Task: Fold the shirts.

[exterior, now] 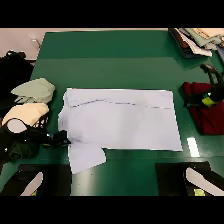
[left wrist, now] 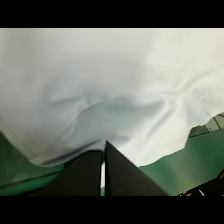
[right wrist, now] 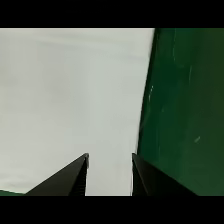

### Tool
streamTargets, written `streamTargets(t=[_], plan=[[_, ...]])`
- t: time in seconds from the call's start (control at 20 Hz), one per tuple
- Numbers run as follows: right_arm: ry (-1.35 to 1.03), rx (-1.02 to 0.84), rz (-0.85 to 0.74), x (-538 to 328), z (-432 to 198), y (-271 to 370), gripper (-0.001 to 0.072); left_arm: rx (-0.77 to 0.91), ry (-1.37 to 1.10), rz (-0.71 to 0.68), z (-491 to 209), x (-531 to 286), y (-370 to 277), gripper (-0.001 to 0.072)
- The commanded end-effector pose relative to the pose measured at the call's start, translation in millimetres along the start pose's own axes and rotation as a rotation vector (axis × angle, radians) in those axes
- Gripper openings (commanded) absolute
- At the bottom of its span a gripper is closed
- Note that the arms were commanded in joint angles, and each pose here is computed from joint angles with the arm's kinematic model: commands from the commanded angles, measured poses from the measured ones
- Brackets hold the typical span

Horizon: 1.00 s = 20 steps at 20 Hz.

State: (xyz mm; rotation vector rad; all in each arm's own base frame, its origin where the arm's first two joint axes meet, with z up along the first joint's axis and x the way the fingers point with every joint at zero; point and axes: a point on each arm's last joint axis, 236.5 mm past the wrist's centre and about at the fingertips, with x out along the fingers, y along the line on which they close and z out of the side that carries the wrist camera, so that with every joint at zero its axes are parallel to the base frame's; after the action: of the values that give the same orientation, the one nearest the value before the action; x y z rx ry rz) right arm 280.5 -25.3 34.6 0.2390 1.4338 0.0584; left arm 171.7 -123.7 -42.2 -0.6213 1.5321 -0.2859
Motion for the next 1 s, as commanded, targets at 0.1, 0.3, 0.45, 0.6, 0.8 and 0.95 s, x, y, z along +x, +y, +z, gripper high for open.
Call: streamTargets(t=[0.1, 0.3, 0.45, 0.6, 0.8, 0.95], plan=[[0.24, 0.303, 0.057, 55.3, -116.6, -50.4, 0.0491, 0.099, -0.074, -0.018, 22.4, -25.1, -22.4, 0.002], [0.365, 0.434, 0.161, 98.2, -168.1, -37.8, 0.0441, 0.098, -0.082, -0.018, 24.4, -25.2, -22.4, 0.002], [0.365, 0.439, 0.246, 116.8, -161.9, -13.1, 0.0441, 0.101, -0.082, -0.017, 24.4, -25.2, -22.1, 0.0021], [0.402, 0.365, 0.253, 125.2, -161.3, 0.9, 0.0234, 0.118, -0.08, -0.016, 24.0, -25.2, -22.0, 0.002], [0.321, 0.245, 0.216, 112.0, -153.0, 8.3, 0.0014, 0.15, -0.082, 0.004, 25.6, -33.7, -23.5, 0.0019], [0.146, 0.181, 0.176, 74.4, -118.1, 7.3, 0.0013, 0.192, -0.148, 0.0, 42.8, -54.3, -39.3, 0.0019]])
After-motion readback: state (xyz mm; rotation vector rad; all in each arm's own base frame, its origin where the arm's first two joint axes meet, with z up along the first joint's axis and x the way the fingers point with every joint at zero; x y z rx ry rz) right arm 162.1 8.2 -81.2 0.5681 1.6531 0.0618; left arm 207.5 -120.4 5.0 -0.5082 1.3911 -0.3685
